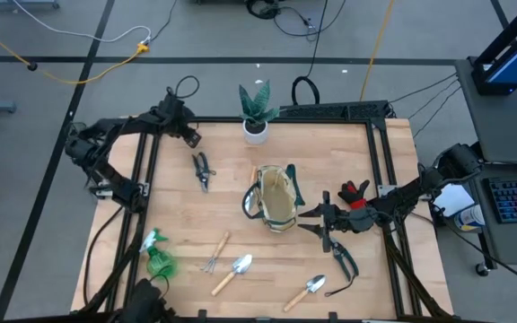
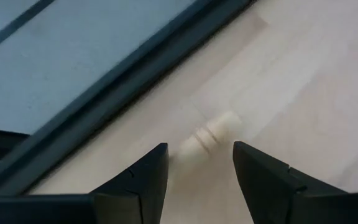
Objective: Pick & Place Garden tools in Gardening bag
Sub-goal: Put the top brown hand rake into the gardening bag
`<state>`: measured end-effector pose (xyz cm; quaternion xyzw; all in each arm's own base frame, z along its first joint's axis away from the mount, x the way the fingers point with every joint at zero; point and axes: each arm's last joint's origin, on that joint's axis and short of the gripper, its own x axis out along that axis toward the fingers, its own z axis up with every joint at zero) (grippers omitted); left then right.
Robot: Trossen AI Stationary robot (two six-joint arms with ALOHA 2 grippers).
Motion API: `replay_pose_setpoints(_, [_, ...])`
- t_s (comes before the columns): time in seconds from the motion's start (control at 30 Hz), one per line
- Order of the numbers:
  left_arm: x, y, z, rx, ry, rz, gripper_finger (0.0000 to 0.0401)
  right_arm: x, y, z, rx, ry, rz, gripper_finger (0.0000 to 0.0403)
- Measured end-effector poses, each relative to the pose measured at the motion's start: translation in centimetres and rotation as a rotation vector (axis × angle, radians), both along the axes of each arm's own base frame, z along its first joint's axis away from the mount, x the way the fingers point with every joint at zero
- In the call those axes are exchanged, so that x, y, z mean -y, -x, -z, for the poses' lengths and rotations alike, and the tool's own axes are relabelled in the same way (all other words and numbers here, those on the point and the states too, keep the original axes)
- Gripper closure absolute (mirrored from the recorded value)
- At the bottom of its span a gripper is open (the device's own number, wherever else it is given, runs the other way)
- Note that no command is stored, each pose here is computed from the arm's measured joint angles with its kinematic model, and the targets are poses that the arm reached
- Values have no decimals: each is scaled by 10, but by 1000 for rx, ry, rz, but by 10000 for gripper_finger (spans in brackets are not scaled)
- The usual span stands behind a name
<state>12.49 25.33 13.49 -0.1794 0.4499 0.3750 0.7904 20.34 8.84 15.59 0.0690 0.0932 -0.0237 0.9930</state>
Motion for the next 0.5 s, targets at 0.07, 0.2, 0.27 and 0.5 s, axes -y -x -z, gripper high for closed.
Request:
replay_pose_setpoints(0.07, [-5,-2,6,-35,45,-15,215,0,0,0,0,2,0,268])
replay_pose_setpoints(0.2, [-15,-8,5,-83,128,-77,215,0,0,0,0,3,0,268])
replay_pose_setpoints(0.27, [-16,-10,5,-98,150,-66,215,0,0,0,0,17,-2,268])
replay_pose_setpoints(0.5, [-13,-15,5,-130,135,-23,215,0,0,0,-1,22,-3,268])
